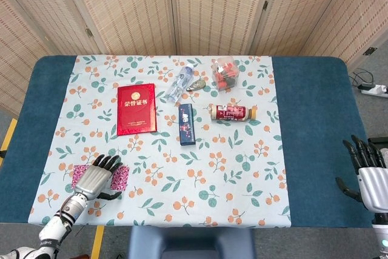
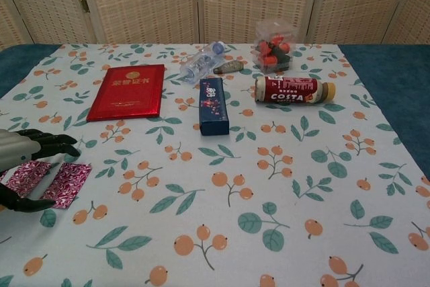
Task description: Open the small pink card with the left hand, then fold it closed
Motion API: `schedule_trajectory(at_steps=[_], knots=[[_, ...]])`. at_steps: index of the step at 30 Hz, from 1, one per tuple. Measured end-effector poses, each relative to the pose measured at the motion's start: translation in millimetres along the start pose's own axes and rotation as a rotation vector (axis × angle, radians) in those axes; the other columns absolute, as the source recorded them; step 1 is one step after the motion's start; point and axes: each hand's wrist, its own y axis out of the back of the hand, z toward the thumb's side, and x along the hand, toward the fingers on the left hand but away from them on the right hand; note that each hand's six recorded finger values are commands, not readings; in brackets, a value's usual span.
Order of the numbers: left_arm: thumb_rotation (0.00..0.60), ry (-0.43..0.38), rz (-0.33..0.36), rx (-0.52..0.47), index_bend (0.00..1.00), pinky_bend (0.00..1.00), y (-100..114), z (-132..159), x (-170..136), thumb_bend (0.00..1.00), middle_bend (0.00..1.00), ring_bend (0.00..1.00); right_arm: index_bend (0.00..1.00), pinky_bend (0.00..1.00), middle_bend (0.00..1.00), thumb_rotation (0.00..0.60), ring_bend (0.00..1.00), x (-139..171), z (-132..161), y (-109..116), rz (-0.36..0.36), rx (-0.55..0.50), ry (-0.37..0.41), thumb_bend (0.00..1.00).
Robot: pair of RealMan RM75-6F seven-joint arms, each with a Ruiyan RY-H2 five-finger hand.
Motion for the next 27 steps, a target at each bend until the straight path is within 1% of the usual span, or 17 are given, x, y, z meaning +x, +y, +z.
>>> schedule_trajectory(at_steps=[2,5,10,18,27], knots=[[0.369,0.004,0.003,0.01,0.12,0.0,-1.9,0.7,0.3,0.28,0.0,0.0,0.0,0.0,0.0,0.6,0.0,0.0,-0.2,-0.3,0.001,0.0,-0.001,0.32],[0.401,0.01,0.001,0.019,0.12,0.0,-6.2,-0.1,0.9,0.28,0.0,0.0,0.0,0.0,0.0,0.6,0.0,-0.1,-0.4,-0.8,0.003,0.0,-0.003,0.32],[0.404,0.026,0.0,0.02,0.13,0.0,-10.1,-3.3,3.0,0.28,0.0,0.0,0.0,0.0,0.0,0.6,0.0,0.3,0.4,-0.8,0.003,0.0,-0.002,0.32],[0.404,0.034,-0.006,0.019,0.15,0.0,-9.6,-5.0,6.5,0.28,0.0,0.0,0.0,0.0,0.0,0.6,0.0,1.1,-1.2,-0.9,0.002,0.0,-0.009,0.32],[0.413,0.034,-0.022,0.025,0.14,0.0,-9.4,-3.1,10.2,0.28,0.0,0.0,0.0,0.0,0.0,0.6,0.0,1.3,-3.2,-1.7,0.005,0.0,-0.013,0.32]])
